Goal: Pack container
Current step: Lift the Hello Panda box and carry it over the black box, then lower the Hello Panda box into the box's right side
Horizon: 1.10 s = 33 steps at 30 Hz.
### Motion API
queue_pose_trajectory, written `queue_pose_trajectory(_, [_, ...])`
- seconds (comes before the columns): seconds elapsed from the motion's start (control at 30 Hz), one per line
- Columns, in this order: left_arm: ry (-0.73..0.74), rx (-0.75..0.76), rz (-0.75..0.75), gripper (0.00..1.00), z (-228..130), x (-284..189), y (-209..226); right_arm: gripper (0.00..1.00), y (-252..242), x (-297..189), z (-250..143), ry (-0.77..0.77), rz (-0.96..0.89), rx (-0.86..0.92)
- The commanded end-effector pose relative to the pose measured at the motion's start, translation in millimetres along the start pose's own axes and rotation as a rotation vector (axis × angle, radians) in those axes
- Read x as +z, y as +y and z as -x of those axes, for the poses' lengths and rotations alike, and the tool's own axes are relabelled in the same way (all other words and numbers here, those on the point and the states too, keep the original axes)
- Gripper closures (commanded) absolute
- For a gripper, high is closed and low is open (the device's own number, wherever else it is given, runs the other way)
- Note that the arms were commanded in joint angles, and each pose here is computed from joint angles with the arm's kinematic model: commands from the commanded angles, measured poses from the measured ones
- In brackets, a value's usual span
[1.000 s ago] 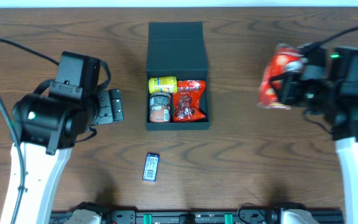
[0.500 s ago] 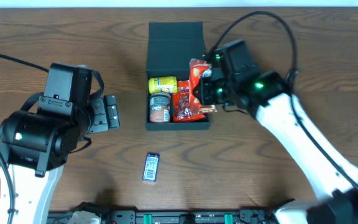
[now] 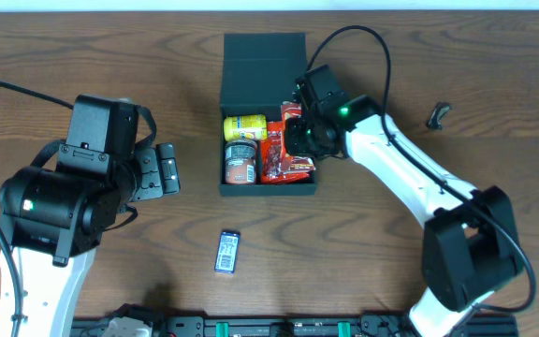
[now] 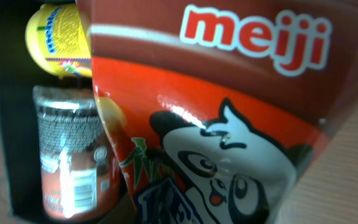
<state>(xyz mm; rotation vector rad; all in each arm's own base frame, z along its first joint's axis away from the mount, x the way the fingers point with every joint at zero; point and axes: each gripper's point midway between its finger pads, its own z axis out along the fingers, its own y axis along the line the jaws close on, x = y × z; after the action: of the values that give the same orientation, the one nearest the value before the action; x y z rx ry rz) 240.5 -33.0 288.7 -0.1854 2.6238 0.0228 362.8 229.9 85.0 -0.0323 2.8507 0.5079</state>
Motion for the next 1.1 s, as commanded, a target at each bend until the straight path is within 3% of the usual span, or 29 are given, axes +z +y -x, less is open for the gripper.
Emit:
queue_pose_trajectory(0.0, [-0.007, 0.002, 0.015, 0.05, -0.1, -1.0, 2.7, 0.99, 12.7, 4.3, 5.8, -0.021, 0.011, 0.016])
queue_pose_trajectory(0.5, [-0.007, 0.002, 0.015, 0.05, -0.1, -1.0, 2.8, 0.96, 15.2, 26.5, -15.1, 0.016, -0.078, -0.005])
queue_pose_trajectory(0.6, [-0.007, 0.002, 0.015, 0.05, -0.1, -1.0, 2.8, 0.60, 15.2, 25.6, -14.7, 0.016, -0.077, -0.017])
queue_pose_trajectory(0.63, [-0.007, 0.002, 0.015, 0.05, -0.2, -1.0, 2.8, 0.36, 16.4, 23.7, -14.4, 0.015, -0.072, -0.024])
queue_pose_trajectory(0.67, [-0.007, 0.003, 0.015, 0.05, -0.1, -1.0, 2.8, 0.03, 18.7, 19.8, -13.3, 0.012, -0.066, -0.043])
queue_pose_trajectory(1.07, [-0.002, 0.008, 0.017, 0.05, -1.3, -1.0, 3.3, 0.01, 55.2, -103.8, 5.4, -0.162, 0.032, -0.229])
